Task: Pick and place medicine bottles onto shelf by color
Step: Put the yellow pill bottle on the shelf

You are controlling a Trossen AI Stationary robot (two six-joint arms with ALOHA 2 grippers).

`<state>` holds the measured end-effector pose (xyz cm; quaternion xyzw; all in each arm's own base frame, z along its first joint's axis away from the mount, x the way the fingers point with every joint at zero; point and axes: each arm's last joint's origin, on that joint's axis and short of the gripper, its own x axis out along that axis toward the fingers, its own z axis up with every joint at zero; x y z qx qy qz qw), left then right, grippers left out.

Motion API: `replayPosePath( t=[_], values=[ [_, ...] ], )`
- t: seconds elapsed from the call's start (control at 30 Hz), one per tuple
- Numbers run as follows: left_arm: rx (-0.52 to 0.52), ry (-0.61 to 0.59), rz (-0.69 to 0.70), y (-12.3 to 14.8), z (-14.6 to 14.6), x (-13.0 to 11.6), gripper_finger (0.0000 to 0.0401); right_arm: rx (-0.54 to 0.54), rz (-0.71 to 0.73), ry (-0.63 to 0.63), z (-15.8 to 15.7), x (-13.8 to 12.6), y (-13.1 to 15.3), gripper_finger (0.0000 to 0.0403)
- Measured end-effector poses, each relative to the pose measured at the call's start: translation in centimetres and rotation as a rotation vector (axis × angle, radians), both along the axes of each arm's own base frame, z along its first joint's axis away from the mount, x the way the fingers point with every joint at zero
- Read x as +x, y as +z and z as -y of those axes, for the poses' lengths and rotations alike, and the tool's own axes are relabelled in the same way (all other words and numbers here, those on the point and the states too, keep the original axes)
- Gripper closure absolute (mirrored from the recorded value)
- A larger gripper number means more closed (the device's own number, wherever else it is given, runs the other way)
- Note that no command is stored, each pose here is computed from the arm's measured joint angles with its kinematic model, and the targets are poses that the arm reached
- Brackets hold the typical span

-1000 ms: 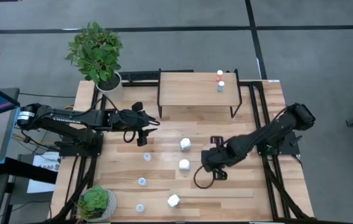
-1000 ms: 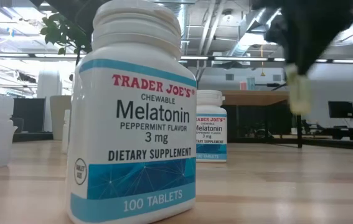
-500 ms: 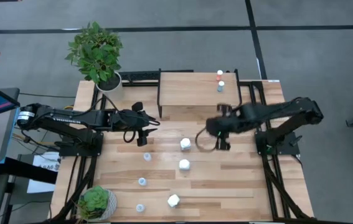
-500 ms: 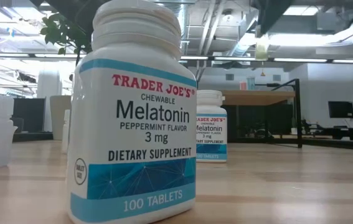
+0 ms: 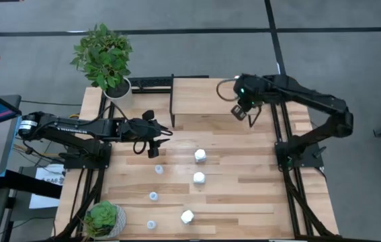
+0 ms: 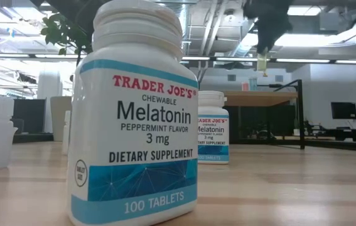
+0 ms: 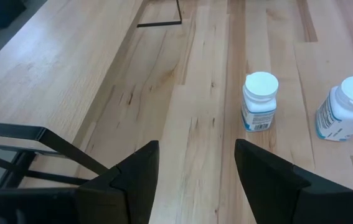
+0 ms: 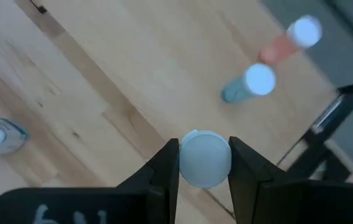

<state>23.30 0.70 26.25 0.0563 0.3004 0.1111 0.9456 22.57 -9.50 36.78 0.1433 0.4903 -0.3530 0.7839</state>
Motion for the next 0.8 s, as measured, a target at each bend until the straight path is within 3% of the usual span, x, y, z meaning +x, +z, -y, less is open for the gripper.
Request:
replayPosePath(
  t=[0.13, 0.27, 0.8],
  values=[
    [0.000, 0.000, 0.000, 0.0, 0.0, 0.0, 0.0202, 0.089, -0.016, -0.052, 2.2, 0.5, -1.2, 0.0295],
    [-0.001, 0.001, 0.001, 0.0, 0.0, 0.0, 0.0202, 0.109, -0.052, -0.080, 3.6, 1.2, -2.4, 0.0295],
    [-0.004, 0.002, 0.001, 0.0, 0.0, 0.0, 0.0202, 0.156, -0.031, -0.034, 4.4, 1.4, -2.7, 0.0294]
  ],
)
